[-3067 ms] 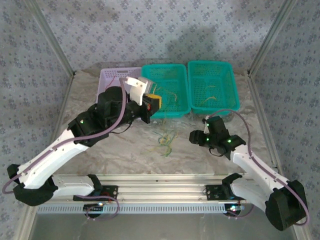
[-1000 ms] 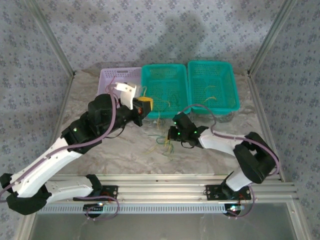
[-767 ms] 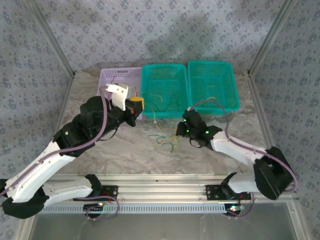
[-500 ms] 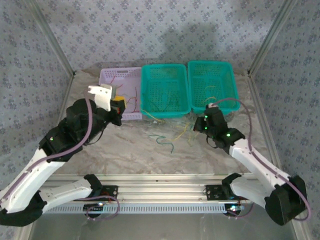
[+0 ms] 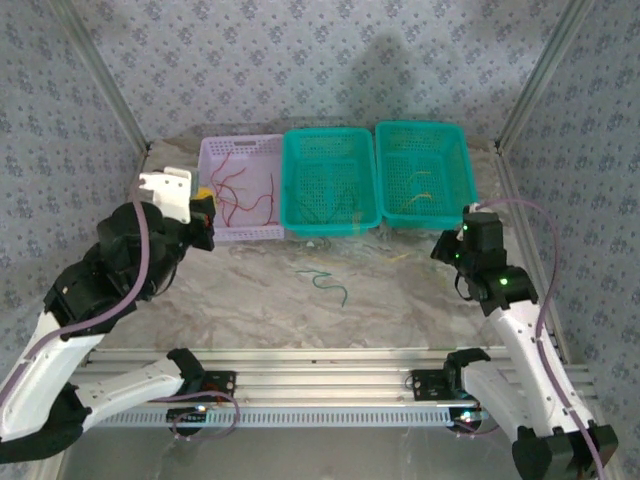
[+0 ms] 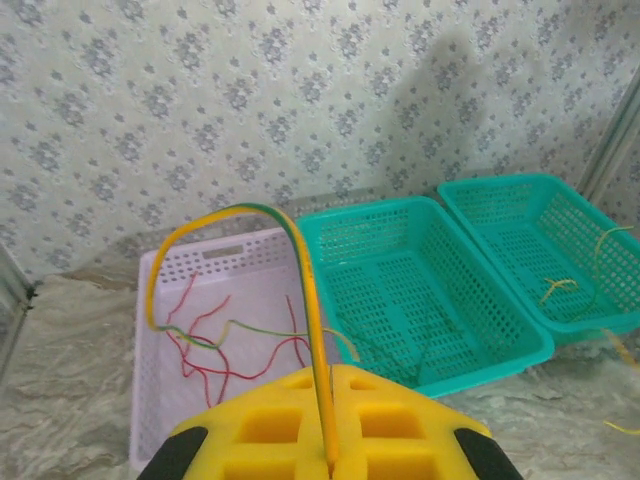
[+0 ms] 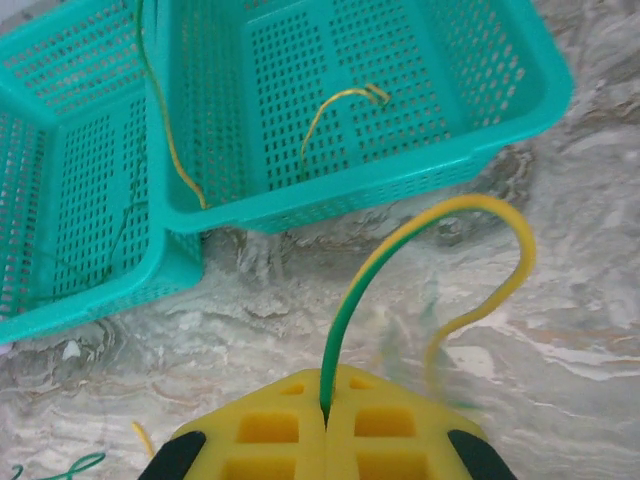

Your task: Untangle the cables

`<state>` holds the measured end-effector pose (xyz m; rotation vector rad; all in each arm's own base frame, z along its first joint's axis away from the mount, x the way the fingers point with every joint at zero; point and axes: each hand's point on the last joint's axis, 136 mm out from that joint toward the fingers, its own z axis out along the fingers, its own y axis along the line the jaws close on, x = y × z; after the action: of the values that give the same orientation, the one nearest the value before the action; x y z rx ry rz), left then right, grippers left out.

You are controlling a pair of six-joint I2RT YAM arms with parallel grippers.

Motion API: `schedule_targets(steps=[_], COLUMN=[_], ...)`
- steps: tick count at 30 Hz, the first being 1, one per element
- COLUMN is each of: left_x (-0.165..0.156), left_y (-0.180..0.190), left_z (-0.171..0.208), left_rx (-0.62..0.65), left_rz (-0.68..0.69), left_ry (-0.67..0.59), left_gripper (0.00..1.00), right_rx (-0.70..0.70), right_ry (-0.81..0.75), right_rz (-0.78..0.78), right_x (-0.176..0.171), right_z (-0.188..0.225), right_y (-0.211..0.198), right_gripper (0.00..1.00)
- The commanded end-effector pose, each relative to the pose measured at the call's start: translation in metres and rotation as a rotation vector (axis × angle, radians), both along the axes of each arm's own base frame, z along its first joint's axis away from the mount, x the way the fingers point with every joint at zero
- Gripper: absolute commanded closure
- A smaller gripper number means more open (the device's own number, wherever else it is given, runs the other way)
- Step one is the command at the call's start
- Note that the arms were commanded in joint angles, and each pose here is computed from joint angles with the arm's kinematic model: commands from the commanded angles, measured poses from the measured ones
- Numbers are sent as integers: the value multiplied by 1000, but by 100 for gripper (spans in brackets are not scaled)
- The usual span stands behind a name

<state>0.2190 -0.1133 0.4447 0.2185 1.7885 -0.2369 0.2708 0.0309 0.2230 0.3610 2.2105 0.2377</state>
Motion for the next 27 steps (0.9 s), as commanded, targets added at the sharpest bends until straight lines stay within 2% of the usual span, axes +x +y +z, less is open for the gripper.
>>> schedule_targets(steps=[1, 5, 11, 19, 23, 27], left_x=[-4, -4, -1, 8, 14, 16], left_y=[15, 13, -15, -53, -69, -82], left_z=[14, 17, 6, -18, -25, -34], left_rx=[12, 8, -36, -87, -101, -123], left_rz=[35, 30, -66, -164, -199, -231], left_ry=[-38, -40, 13, 82, 100, 124], left_gripper=[100, 100, 100, 100, 100, 100], right_rx=[-14, 24, 118, 128, 145, 148], right_ry=[9, -45, -124, -177, -176, -200], right_rz=[6, -7, 42, 46, 70, 63], right_x=[-8, -6, 8, 27, 47, 80], right_z=[7, 20, 47, 81, 101, 122], right_y=[-4, -5, 12, 16, 23, 23], right_gripper=[100, 100, 100, 100, 100, 100])
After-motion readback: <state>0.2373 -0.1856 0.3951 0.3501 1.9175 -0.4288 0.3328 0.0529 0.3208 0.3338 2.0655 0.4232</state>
